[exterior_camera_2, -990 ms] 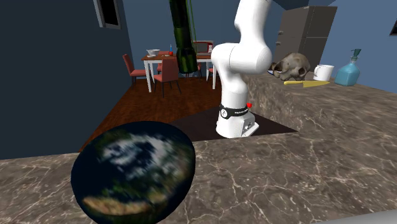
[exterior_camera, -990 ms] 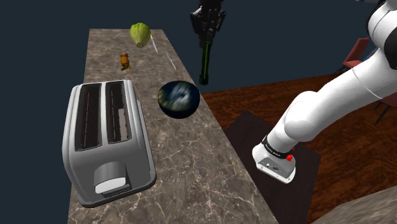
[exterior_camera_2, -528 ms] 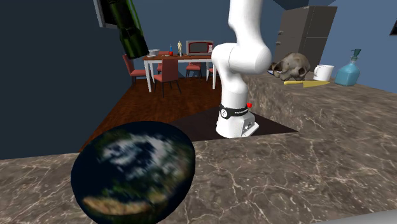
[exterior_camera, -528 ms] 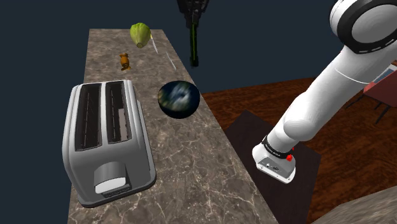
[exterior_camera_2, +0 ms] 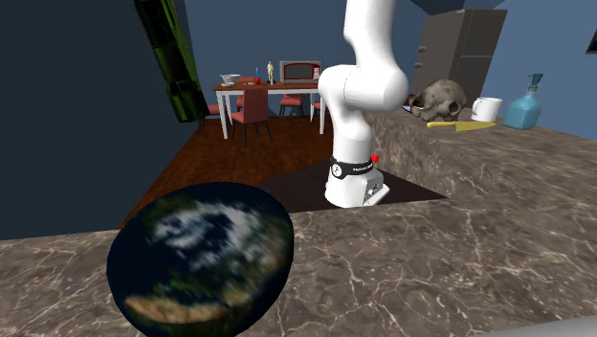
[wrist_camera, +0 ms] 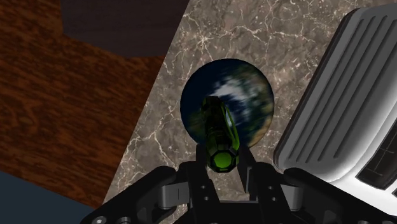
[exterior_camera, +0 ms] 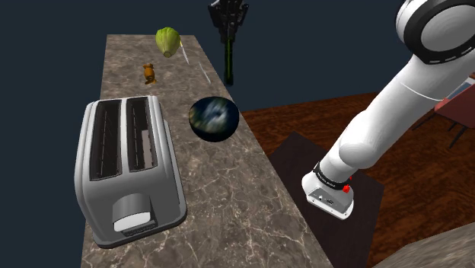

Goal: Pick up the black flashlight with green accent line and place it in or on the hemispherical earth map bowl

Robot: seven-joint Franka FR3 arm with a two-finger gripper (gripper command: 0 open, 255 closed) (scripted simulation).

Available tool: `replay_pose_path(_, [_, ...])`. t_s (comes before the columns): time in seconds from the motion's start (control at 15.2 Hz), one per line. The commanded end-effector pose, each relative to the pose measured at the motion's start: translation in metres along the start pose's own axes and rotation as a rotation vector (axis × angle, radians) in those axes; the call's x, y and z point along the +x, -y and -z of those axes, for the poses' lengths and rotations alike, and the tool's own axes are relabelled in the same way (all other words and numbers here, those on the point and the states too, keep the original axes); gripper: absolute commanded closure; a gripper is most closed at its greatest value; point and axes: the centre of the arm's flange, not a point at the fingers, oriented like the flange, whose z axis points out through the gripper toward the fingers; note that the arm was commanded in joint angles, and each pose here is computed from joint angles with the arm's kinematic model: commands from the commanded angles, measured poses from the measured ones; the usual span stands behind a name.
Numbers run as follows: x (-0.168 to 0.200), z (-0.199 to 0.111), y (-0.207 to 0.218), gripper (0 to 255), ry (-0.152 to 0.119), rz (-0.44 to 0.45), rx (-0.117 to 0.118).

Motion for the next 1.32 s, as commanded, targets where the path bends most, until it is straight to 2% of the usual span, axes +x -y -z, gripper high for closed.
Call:
replay_pose_path(0.0, [0.002, -0.010, -0.001, 255, -0.001, 0.000, 0.000])
replay_pose_path(1.06, [0.010, -0.094, -0.003, 255, -0.001, 0.000, 0.000])
replay_pose_path(1.25, [0.010, -0.096, -0.003, 255, -0.001, 0.000, 0.000])
